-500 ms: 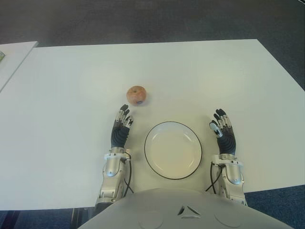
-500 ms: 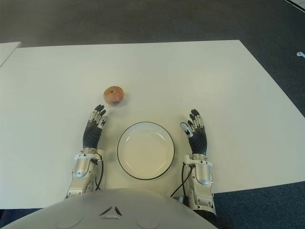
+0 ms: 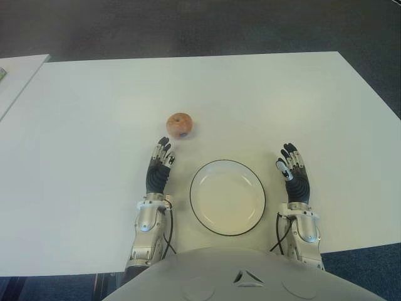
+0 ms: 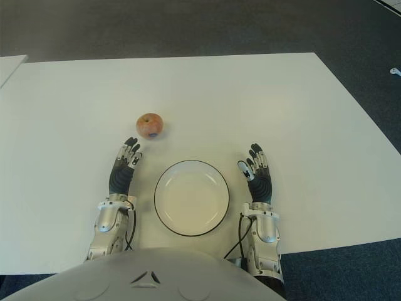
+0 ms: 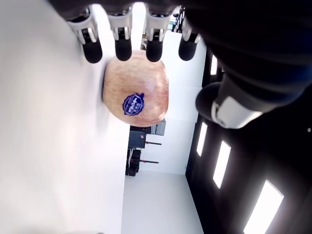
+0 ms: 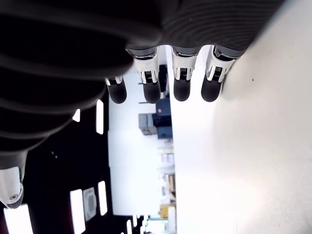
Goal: Put the apples into the plate.
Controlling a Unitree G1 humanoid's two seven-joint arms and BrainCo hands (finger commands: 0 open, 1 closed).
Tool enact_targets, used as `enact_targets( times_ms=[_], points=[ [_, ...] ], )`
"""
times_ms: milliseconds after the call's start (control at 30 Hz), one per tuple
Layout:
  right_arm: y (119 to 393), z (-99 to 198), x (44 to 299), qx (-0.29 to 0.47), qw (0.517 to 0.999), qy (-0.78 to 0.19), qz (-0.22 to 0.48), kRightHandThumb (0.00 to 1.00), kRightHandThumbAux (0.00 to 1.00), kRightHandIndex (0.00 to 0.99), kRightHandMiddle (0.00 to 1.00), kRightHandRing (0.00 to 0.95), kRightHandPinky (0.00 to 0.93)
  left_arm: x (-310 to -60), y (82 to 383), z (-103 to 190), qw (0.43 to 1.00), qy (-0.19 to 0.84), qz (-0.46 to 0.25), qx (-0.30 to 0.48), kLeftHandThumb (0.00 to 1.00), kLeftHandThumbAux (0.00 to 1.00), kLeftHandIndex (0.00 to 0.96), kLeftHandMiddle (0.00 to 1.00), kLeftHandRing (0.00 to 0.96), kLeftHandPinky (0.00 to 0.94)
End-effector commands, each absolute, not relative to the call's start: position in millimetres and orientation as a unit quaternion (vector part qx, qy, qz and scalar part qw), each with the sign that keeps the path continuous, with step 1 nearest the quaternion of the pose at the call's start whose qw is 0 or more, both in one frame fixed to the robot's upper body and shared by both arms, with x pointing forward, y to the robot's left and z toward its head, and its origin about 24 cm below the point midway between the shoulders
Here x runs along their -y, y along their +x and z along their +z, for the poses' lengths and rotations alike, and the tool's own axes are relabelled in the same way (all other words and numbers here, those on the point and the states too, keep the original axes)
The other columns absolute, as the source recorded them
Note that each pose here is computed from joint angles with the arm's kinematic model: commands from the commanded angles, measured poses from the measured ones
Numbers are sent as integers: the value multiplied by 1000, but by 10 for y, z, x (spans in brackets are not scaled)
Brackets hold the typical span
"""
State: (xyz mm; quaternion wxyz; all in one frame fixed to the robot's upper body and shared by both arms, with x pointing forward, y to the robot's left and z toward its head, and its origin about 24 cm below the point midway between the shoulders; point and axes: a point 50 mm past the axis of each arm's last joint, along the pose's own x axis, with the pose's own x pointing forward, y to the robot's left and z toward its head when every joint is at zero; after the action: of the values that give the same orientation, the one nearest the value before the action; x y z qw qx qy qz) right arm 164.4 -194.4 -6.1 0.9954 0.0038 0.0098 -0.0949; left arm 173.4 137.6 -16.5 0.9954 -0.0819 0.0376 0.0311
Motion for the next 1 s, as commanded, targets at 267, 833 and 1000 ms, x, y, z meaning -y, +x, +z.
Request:
enact_targets(
  times_ms=[267, 833, 1000],
  points=[
    [1616, -135, 1938, -34, 994, 5, -99, 218, 507, 0, 0, 0, 0, -1475, 1841, 87, 997, 72, 32, 20, 64, 546, 55, 22, 0, 0],
    [1633, -173, 1964, -40, 995, 10, -90, 214, 563, 0, 0, 0, 0, -1396, 2545, 775, 829, 522, -6, 202, 286, 464, 42, 10, 9, 27],
    [1628, -185, 1955, -42, 995, 12, -89, 216, 571, 0, 0, 0, 0, -1287, 2764, 956, 769, 603, -41, 205, 332, 412, 55, 1, 1, 11]
  ],
)
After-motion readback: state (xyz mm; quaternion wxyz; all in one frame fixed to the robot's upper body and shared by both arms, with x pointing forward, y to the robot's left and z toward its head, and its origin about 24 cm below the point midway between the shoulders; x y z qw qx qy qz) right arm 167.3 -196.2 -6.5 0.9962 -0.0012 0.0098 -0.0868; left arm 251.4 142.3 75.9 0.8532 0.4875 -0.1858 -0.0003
